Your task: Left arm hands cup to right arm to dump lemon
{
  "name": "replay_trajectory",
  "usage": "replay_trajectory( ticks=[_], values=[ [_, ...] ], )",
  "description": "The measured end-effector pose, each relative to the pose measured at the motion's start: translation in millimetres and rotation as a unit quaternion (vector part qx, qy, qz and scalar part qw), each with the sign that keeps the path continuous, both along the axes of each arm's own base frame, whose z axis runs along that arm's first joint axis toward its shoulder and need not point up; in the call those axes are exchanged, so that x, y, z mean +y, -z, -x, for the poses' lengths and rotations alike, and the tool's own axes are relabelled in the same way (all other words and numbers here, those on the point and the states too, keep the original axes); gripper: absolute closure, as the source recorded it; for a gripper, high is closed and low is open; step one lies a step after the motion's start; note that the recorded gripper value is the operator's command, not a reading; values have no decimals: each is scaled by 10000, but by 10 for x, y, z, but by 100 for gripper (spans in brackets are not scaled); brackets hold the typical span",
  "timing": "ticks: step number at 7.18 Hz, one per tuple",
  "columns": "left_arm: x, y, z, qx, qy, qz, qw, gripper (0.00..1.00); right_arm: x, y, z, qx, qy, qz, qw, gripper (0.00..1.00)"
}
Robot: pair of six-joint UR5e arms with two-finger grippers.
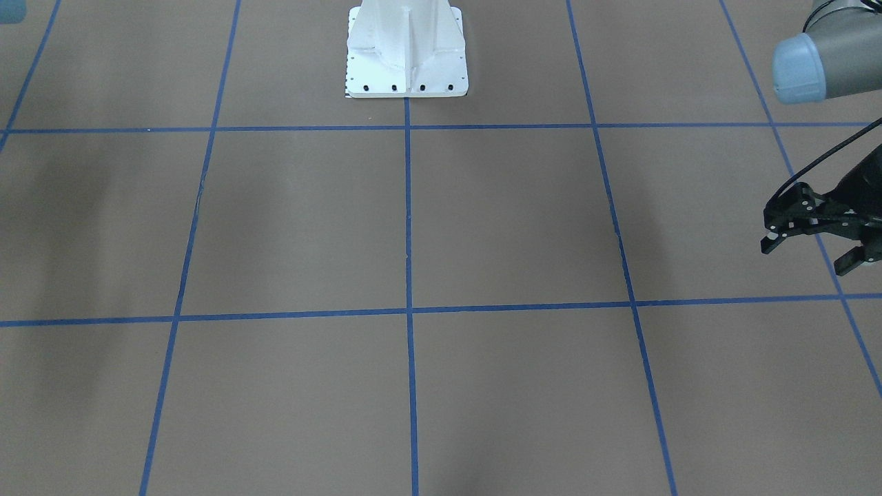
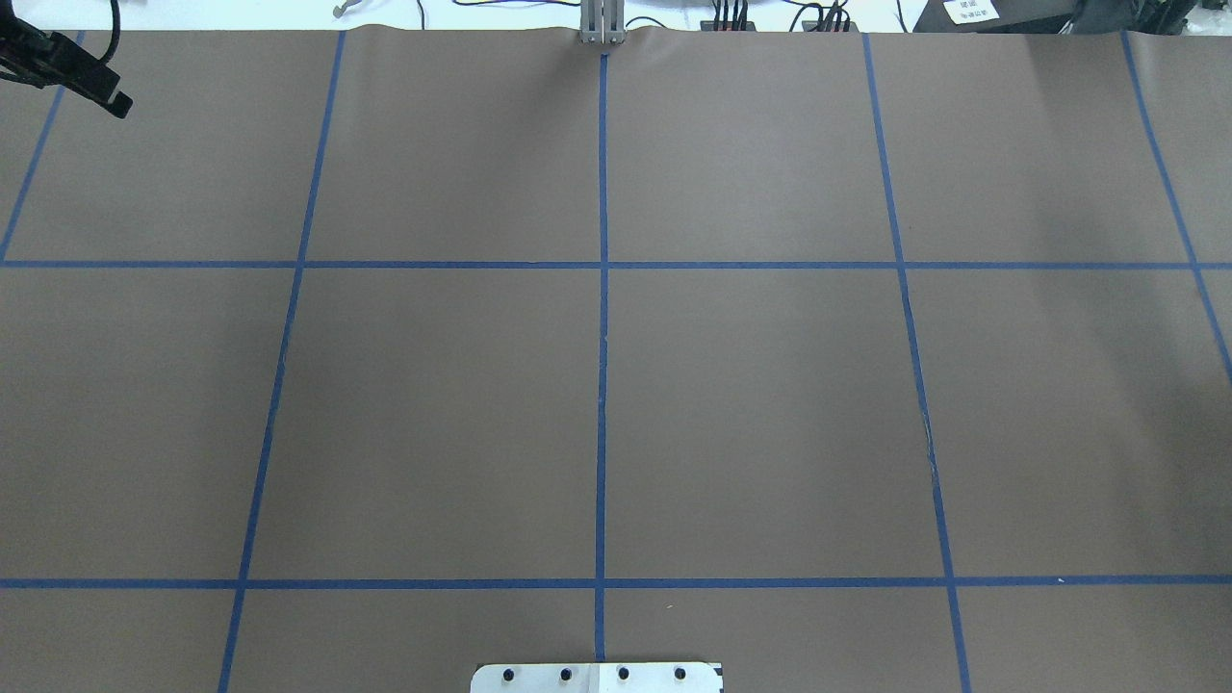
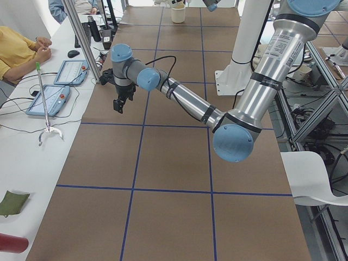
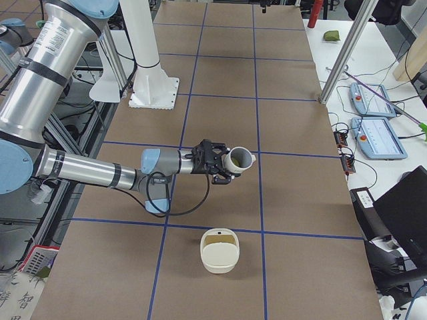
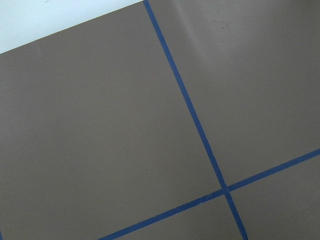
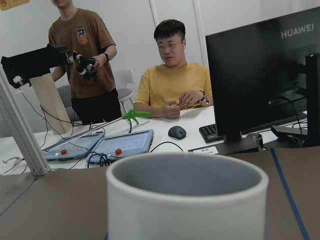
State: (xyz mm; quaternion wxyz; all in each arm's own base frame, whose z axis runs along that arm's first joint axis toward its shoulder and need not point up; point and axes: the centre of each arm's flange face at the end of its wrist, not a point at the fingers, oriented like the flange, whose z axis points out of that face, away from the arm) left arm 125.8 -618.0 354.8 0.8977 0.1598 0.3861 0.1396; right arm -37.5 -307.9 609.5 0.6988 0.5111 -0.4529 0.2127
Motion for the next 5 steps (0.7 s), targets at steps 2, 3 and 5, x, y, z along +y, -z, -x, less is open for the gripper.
replay_trajectory(
  ticks=[2,3,5],
  values=[
    [-4,29,-8,6,-3,-25,10000,0,304,-580,-241,-596,-45,100,9982,100],
    [-7,40,-11,11,0,-28,10000,0,390,-728,-314,-990,-80,254,9947,100],
    [-16,52,-22,18,5,-19,10000,0,464,-870,-397,-1854,-158,525,9811,100]
  ],
)
